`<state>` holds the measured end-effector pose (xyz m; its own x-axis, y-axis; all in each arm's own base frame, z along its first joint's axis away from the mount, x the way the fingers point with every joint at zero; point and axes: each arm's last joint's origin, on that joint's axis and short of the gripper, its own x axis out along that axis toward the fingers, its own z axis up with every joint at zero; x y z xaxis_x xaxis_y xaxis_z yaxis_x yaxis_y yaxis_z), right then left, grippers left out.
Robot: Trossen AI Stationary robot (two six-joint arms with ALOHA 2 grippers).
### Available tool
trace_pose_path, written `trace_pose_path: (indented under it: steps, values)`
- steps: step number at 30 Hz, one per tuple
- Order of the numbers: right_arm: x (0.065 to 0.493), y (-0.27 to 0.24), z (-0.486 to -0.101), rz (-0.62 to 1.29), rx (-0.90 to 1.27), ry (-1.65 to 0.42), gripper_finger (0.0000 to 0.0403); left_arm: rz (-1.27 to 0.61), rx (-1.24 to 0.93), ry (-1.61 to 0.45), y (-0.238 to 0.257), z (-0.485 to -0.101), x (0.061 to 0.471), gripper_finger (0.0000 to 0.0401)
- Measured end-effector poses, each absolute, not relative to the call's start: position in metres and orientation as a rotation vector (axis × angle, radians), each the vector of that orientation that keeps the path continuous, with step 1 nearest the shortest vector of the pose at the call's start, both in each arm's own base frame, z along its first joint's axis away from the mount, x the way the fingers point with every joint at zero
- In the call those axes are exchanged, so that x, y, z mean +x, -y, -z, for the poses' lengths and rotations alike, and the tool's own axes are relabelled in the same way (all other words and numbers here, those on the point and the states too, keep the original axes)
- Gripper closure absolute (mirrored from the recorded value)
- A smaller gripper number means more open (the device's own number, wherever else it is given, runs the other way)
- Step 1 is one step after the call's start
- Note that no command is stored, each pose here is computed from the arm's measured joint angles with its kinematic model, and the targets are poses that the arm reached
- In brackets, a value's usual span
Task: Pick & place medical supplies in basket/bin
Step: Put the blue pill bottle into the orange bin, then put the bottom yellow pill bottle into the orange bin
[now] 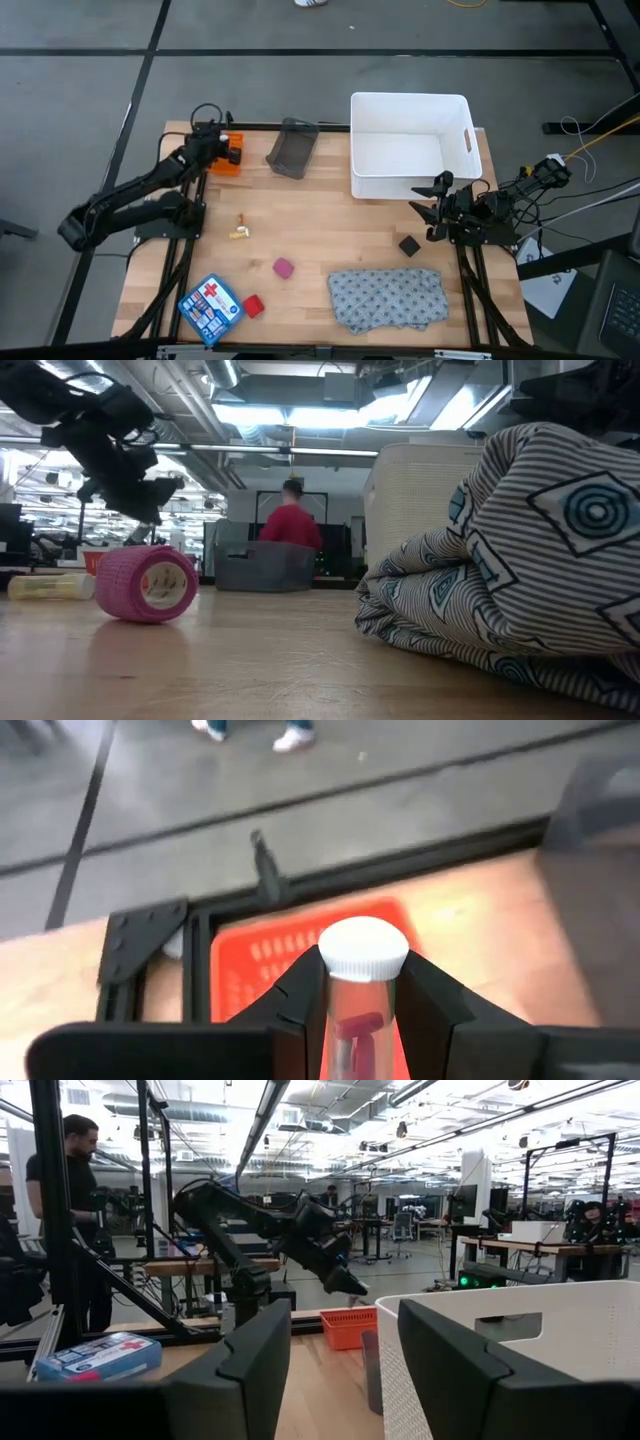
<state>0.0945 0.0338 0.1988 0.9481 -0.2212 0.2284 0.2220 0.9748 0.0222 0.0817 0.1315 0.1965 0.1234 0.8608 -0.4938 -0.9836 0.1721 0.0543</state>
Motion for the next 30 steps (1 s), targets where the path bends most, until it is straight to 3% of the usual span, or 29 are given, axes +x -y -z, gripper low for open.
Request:
trace_pose_path:
  steps: [13, 24, 30]
  values:
    - [0.0945, -0.0338, -0.1988, 0.225, -0.003, 0.232, 0.0216, -1.424, -0.318, -0.596, -0.1349, -0.1973, 0.0861, 0.0308]
    - [0.0945, -0.0338, -0.1988, 0.225, 0.000, 0.232, 0.0216, -1.425, -0.321, -0.593, -0.1349, -0.1973, 0.0861, 0.0189]
    - [0.0945, -0.0338, -0.1988, 0.225, 0.000, 0.232, 0.0216, -1.422, -0.315, -0.590, -0.1346, -0.1979, 0.0859, 0.0163]
